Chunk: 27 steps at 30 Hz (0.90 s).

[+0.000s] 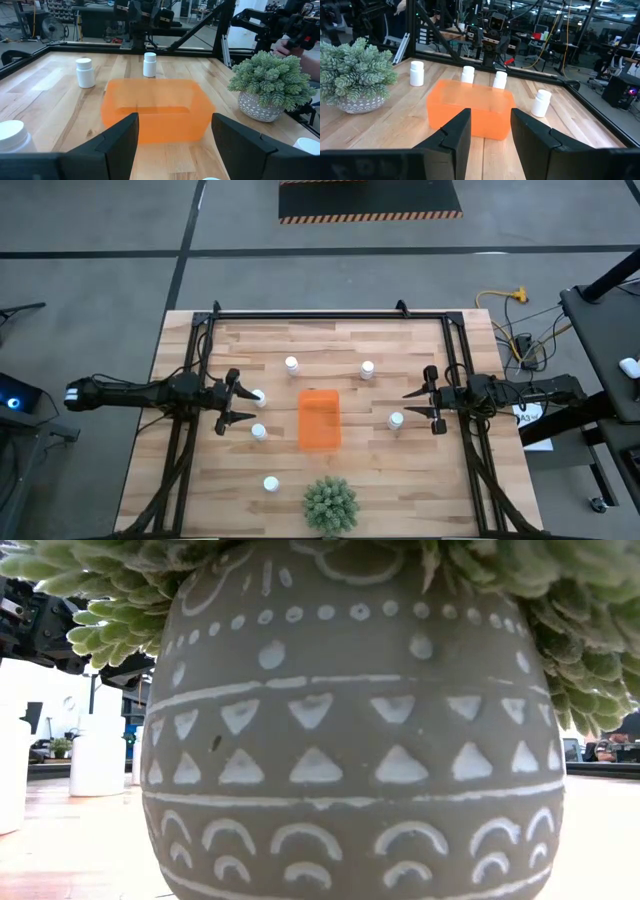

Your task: Pick and place pill bottles into a basket

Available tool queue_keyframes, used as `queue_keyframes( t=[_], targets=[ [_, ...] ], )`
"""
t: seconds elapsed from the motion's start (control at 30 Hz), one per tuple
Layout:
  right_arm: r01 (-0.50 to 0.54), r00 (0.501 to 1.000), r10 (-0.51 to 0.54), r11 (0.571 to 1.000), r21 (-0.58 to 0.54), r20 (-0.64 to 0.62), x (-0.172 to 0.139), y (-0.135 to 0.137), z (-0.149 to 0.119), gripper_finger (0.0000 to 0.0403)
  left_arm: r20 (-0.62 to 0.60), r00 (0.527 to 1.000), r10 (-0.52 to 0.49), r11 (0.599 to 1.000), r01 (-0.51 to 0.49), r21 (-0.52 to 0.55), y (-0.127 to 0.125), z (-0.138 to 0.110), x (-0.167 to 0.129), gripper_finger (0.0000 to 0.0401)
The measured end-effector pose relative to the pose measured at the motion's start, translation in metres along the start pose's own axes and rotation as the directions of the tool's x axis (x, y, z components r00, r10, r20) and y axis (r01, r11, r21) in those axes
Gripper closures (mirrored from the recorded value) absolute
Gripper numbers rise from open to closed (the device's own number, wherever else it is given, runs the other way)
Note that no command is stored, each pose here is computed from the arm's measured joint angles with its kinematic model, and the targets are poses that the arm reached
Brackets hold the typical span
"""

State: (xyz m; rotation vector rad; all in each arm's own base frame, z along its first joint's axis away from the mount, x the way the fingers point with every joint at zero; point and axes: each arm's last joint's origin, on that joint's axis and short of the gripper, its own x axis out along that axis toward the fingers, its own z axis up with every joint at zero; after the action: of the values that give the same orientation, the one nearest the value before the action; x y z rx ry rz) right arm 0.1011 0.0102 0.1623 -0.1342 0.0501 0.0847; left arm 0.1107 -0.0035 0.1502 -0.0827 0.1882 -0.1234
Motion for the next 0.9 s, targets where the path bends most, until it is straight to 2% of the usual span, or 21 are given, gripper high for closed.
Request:
queue_keyframes(
  t=[0.3,0.47,0.6,0.7,0.8,0.9],
  targets=[
    [0.0,1.0,0.0,1.0,0.009,0.003,0.0,0.0,0.0,0.0275,0.0,1.0,0.0,1.0,0.0,0.0,0.0,0.0,0.0,0.0168],
    [-0.001,1.0,-0.001,0.992,0.127,0.016,0.0,0.0,0.001,0.0275,0.0,1.0,0.0,1.0,0.0,0.0,0.0,0.0,0.0,0.0168],
    [-0.006,0.987,-0.021,0.986,0.166,0.159,-0.001,-0.002,0.015,0.0275,0.0,1.0,0.0,1.0,0.0,0.0,0.0,0.0,0.0,0.0168],
    [-0.015,0.928,-0.05,0.985,0.171,0.37,-0.007,-0.005,0.036,0.0275,0.0,1.0,0.0,1.0,0.0,0.0,0.0,0.0,0.0,0.0168],
    [-0.021,0.811,-0.08,0.986,0.166,0.579,-0.018,-0.008,0.056,0.0275,0.0,1.0,0.0,1.0,0.0,0.0,0.0,0.0,0.0,0.0168],
    [-0.016,0.687,-0.102,0.988,0.156,0.719,-0.03,-0.01,0.07,0.0275,0.0,1.0,0.0,1.0,0.0,0.0,0.0,0.0,0.0,0.0168]
  ],
)
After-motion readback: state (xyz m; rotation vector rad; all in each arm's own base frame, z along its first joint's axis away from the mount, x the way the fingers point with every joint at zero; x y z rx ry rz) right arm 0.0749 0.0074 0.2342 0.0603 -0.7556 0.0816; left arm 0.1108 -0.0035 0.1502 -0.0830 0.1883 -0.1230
